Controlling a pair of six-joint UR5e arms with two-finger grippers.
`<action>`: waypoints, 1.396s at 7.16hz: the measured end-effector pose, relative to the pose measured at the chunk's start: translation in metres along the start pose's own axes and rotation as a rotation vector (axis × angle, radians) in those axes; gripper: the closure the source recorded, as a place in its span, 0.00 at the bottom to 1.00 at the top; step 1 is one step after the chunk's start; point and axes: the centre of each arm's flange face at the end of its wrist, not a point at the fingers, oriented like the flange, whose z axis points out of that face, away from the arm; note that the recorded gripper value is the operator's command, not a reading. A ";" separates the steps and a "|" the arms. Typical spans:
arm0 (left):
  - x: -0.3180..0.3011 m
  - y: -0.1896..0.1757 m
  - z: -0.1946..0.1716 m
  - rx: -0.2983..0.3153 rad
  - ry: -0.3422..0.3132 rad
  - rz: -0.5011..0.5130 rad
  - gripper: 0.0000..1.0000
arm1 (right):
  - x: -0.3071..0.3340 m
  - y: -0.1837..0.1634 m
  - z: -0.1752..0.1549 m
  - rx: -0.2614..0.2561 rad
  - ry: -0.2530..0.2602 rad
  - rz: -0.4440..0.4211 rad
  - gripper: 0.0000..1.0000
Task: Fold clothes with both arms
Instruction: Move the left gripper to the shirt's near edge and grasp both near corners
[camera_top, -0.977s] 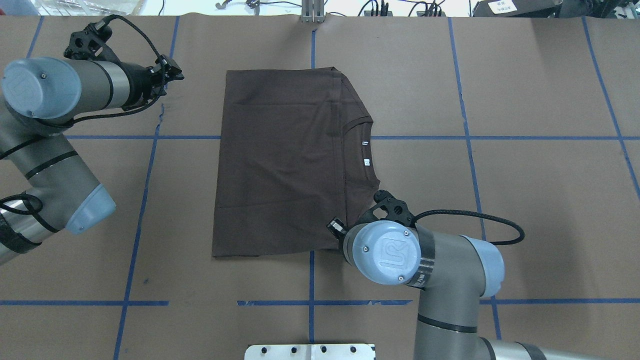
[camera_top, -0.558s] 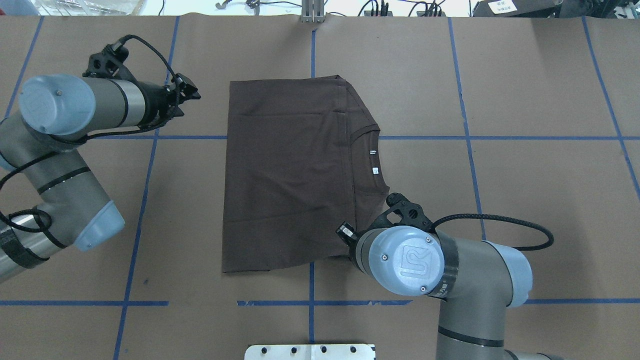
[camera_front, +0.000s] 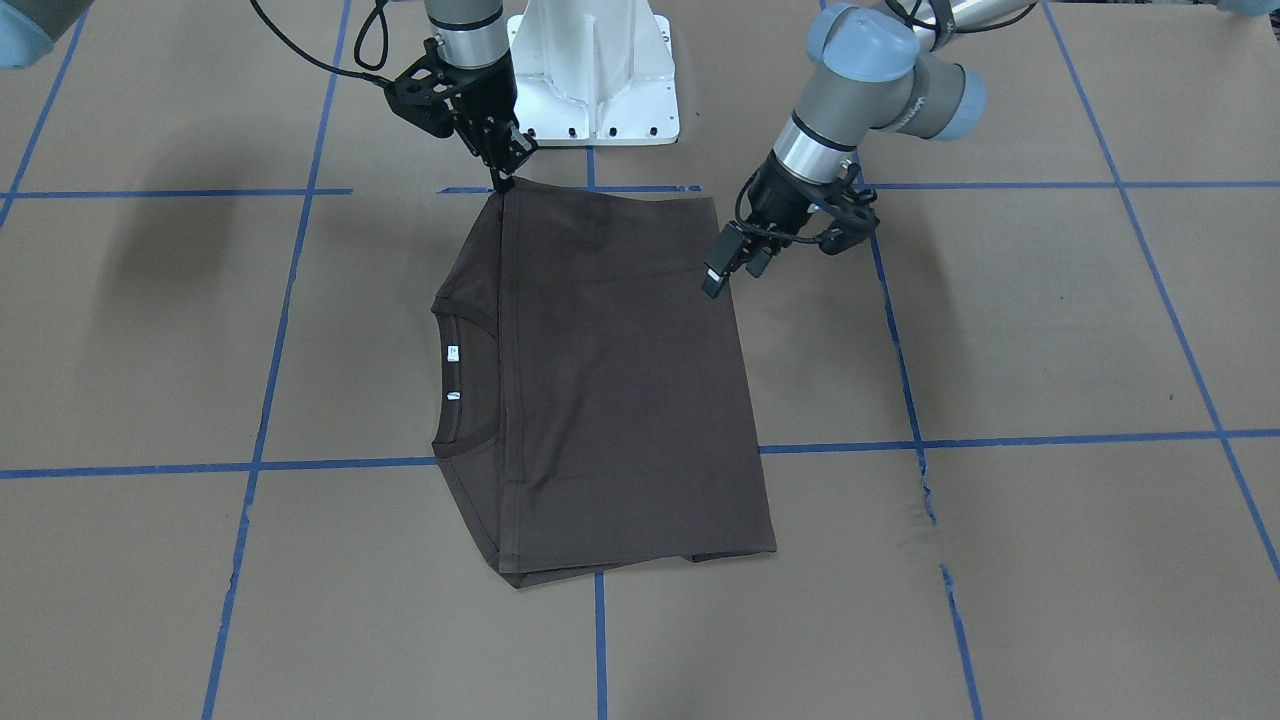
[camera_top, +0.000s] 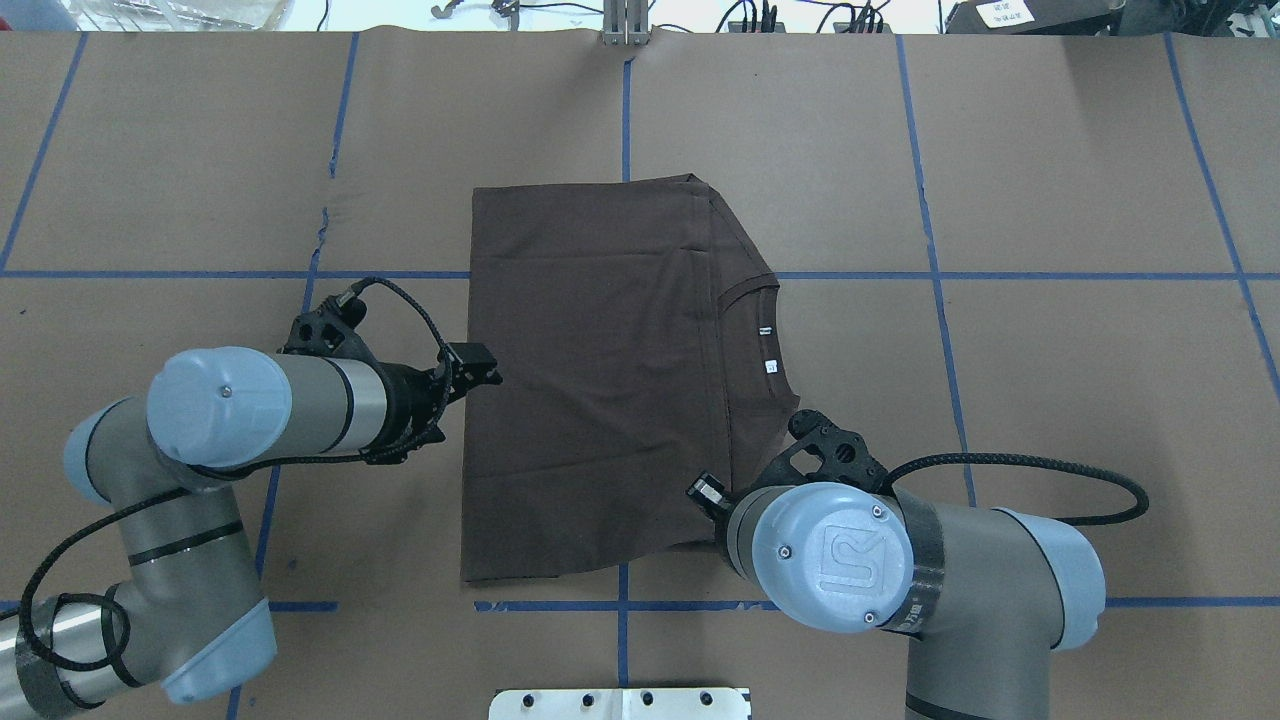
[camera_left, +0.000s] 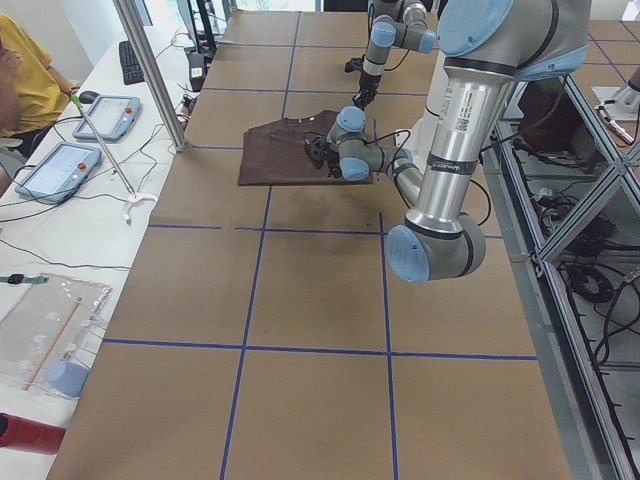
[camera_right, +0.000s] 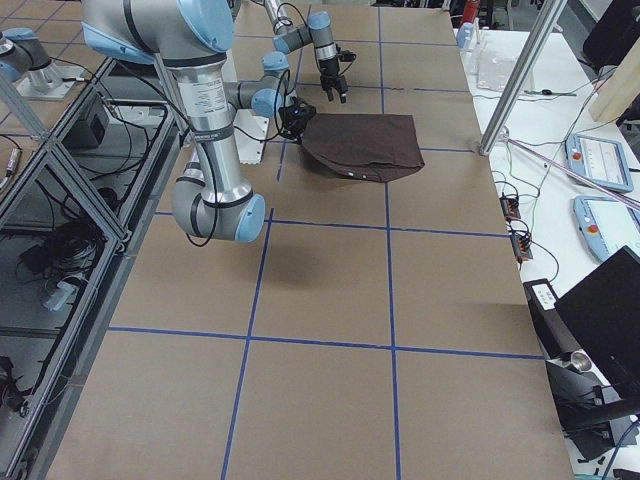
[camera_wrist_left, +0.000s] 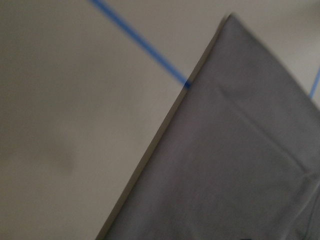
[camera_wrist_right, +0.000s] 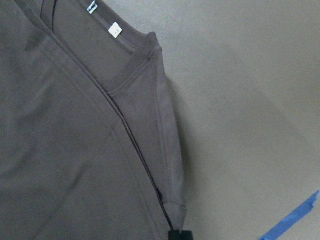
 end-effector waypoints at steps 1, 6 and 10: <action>-0.012 0.029 0.003 -0.023 -0.042 -0.007 0.00 | 0.000 0.000 0.000 0.000 0.000 -0.001 1.00; -0.041 0.089 0.006 0.055 -0.068 -0.067 0.00 | 0.001 0.000 0.001 0.002 0.002 -0.001 1.00; -0.060 0.116 0.013 0.075 -0.226 -0.085 0.18 | 0.001 0.000 0.002 0.002 0.003 -0.001 1.00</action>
